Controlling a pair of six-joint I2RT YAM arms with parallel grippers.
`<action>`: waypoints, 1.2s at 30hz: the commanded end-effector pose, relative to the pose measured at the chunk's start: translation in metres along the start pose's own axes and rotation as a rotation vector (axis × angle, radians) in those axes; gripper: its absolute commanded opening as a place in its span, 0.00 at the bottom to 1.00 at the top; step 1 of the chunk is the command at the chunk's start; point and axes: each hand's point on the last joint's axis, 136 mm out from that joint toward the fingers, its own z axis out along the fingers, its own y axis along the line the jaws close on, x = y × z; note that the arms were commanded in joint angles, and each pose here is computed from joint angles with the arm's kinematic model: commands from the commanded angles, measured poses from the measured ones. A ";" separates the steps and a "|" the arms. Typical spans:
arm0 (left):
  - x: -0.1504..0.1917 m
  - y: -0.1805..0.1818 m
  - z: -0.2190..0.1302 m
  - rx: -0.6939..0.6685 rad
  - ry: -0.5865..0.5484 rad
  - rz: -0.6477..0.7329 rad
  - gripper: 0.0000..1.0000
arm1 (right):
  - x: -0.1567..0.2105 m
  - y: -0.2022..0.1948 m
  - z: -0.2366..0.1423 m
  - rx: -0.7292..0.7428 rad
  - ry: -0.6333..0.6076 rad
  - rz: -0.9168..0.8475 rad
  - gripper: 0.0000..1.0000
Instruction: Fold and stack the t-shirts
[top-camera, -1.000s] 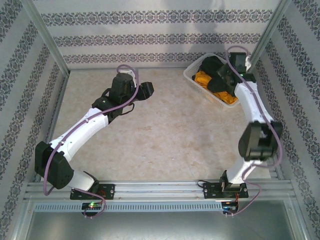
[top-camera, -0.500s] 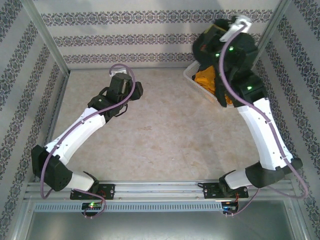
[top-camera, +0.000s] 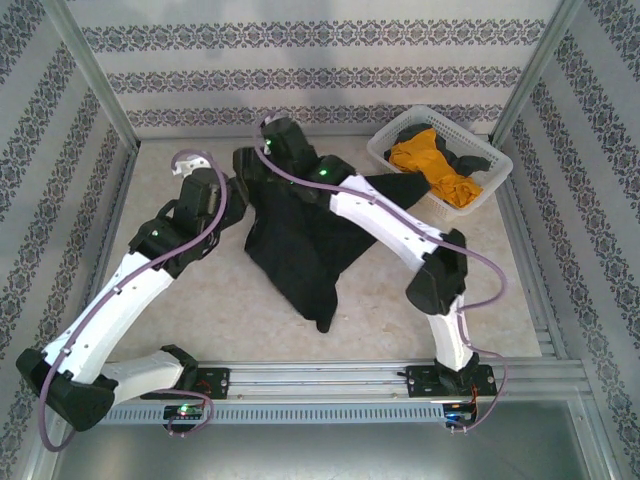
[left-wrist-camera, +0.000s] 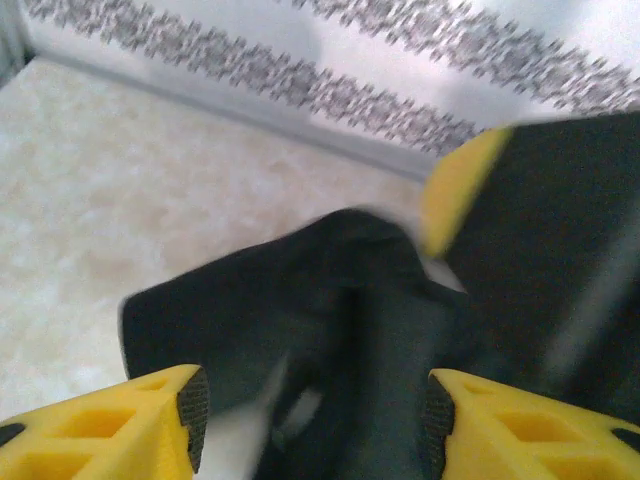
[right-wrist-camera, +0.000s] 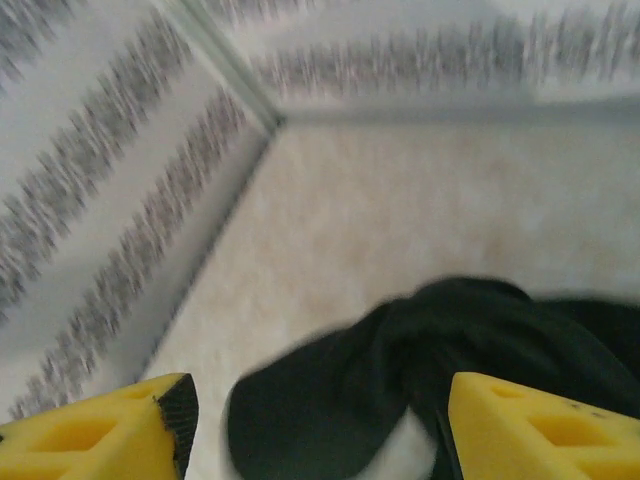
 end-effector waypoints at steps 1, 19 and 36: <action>0.030 0.026 -0.006 -0.055 0.087 0.021 0.68 | -0.011 0.019 -0.037 -0.105 0.022 0.061 0.68; 0.203 0.010 0.080 0.031 0.500 -0.291 0.80 | 0.015 -0.302 -0.123 0.478 -0.054 0.332 0.60; 0.240 0.042 0.092 -0.099 0.538 -0.472 0.69 | -0.016 -0.417 0.012 0.599 -0.140 0.640 0.39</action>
